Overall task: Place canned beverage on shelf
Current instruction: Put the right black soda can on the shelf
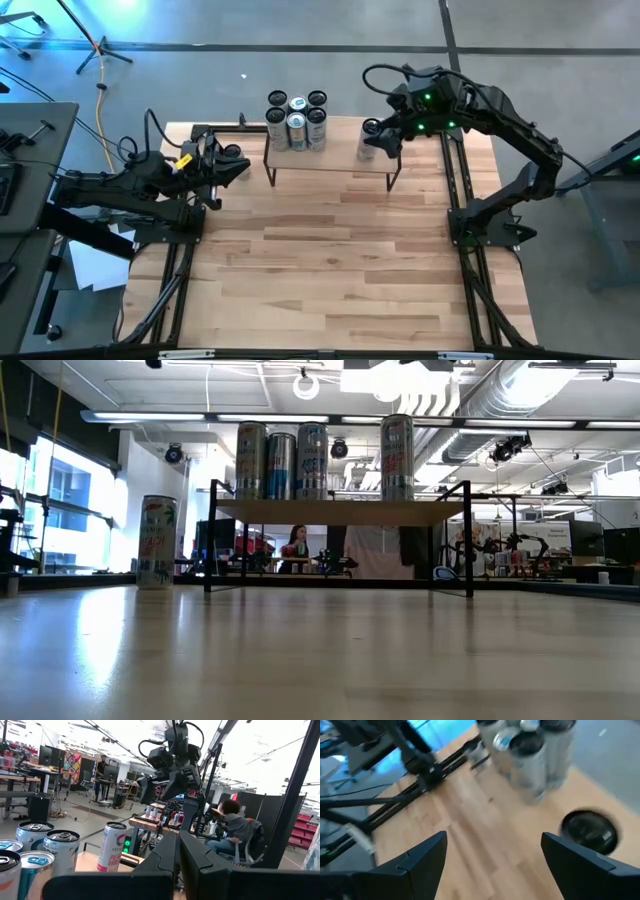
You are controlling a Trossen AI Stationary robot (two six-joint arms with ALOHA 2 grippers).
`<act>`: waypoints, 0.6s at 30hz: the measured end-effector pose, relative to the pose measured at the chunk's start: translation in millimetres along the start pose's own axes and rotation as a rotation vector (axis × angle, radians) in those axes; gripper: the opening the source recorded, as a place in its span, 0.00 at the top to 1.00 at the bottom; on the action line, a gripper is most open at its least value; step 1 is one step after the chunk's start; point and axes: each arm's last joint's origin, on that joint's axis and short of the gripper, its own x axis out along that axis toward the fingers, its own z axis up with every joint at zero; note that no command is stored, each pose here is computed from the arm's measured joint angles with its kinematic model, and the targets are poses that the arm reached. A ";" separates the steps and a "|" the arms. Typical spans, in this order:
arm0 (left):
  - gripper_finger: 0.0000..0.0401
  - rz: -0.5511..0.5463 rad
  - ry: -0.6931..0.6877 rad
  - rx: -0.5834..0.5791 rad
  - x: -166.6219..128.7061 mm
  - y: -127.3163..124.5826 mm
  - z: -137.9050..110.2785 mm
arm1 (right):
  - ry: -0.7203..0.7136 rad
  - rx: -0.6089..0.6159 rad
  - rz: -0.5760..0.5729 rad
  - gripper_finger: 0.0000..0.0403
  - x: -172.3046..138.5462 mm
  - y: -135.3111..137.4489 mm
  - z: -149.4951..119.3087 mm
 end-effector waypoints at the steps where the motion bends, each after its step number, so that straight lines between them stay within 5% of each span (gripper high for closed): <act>1: 1.00 0.000 0.001 -0.004 0.0 0.0 -0.1 | 0.021 0.013 0.017 0.23 0.0 0.1 -1.5; 9: 1.00 0.001 0.002 -0.016 0.0 0.1 -0.2 | 0.235 -0.029 0.002 0.23 -4.0 12.4 -28.5; 18: 1.00 0.003 0.001 -0.024 0.0 0.1 -0.1 | 0.209 -0.096 -0.143 0.23 -46.0 16.8 -62.8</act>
